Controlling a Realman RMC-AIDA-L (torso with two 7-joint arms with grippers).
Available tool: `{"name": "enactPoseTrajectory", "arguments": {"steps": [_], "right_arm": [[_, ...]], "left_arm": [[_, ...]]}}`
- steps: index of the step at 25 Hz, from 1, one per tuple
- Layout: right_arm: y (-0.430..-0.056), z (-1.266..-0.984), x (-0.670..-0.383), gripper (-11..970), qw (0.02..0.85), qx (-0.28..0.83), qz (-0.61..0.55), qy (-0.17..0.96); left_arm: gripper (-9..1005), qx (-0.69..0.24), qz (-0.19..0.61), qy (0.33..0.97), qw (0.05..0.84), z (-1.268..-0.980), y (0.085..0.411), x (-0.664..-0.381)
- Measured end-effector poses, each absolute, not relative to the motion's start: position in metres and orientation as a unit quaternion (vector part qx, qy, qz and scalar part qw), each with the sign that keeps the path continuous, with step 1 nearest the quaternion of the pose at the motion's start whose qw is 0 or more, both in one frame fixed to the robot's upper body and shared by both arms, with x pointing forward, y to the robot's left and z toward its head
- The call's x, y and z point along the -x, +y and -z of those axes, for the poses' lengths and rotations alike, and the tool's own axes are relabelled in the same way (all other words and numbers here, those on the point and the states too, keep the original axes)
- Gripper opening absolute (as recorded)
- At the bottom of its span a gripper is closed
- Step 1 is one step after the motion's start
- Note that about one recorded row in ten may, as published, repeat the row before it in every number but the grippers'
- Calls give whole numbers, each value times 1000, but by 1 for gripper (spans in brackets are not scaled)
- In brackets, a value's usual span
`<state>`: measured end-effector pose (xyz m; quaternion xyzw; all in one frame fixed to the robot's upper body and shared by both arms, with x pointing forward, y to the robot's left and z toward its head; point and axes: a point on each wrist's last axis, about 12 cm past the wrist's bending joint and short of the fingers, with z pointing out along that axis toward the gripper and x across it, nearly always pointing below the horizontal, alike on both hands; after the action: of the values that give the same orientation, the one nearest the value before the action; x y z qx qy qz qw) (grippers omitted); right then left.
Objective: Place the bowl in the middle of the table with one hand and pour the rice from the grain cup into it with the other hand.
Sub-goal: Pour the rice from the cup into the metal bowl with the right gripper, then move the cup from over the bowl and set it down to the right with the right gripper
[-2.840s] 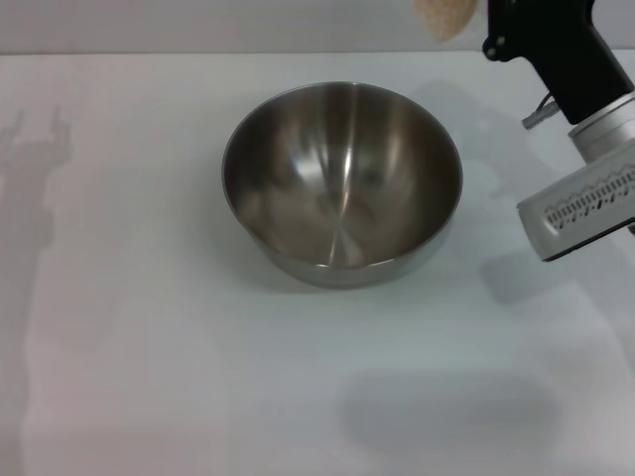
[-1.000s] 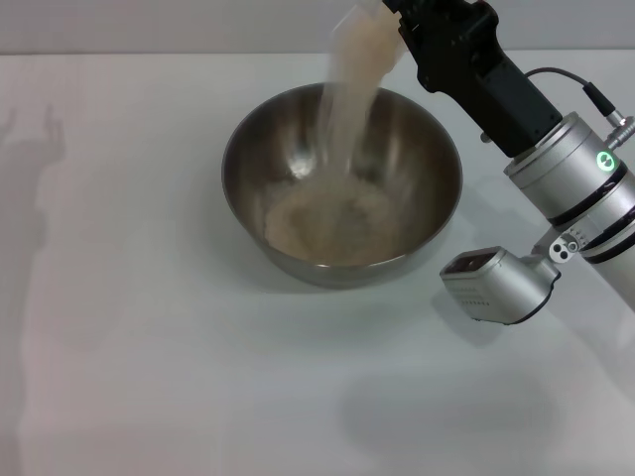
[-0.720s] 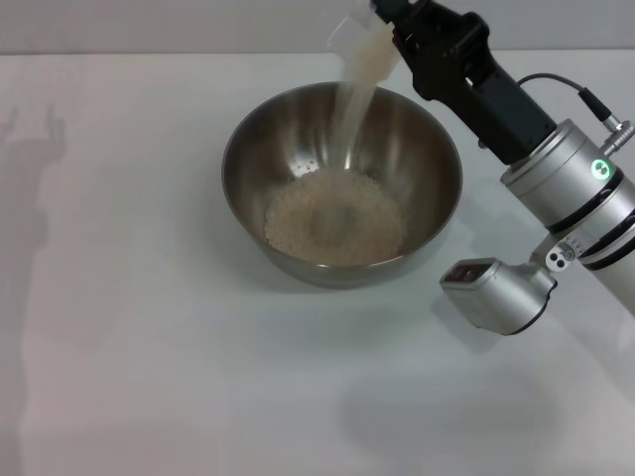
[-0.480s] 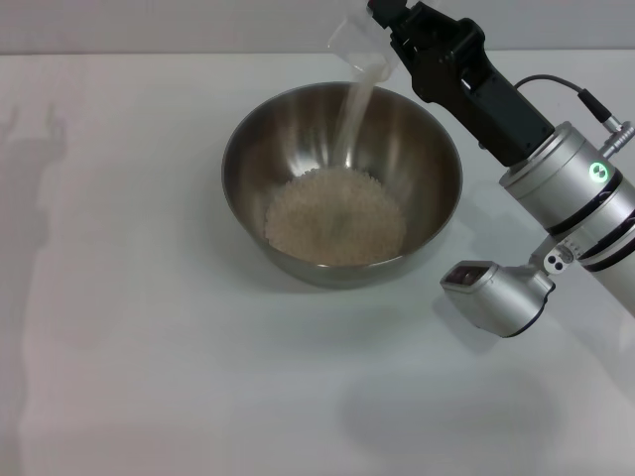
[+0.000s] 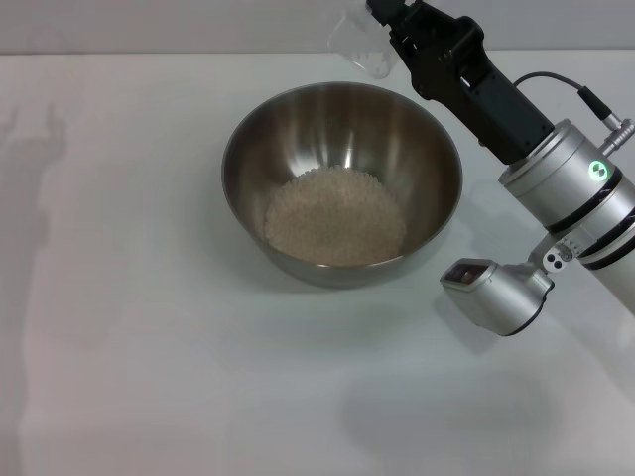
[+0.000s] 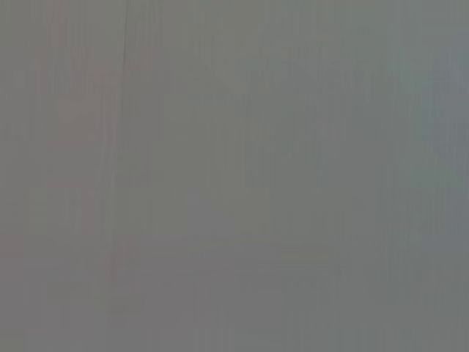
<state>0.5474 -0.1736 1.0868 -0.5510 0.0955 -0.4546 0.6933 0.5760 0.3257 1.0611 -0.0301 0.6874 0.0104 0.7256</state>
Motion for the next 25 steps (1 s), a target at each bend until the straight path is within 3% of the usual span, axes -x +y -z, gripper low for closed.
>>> {"name": "enactPoseTrajectory", "arguments": {"steps": [10,25], "right_arm": [[-172,-1085,-543,1,710,542,432,128],[-172,-1093,-537,1,785,381,329,361]], "left_arm": [[450,30,-9,686,727,-1062,325,-577],[450,28,-9,680,733,-1065,325,-578]]}}
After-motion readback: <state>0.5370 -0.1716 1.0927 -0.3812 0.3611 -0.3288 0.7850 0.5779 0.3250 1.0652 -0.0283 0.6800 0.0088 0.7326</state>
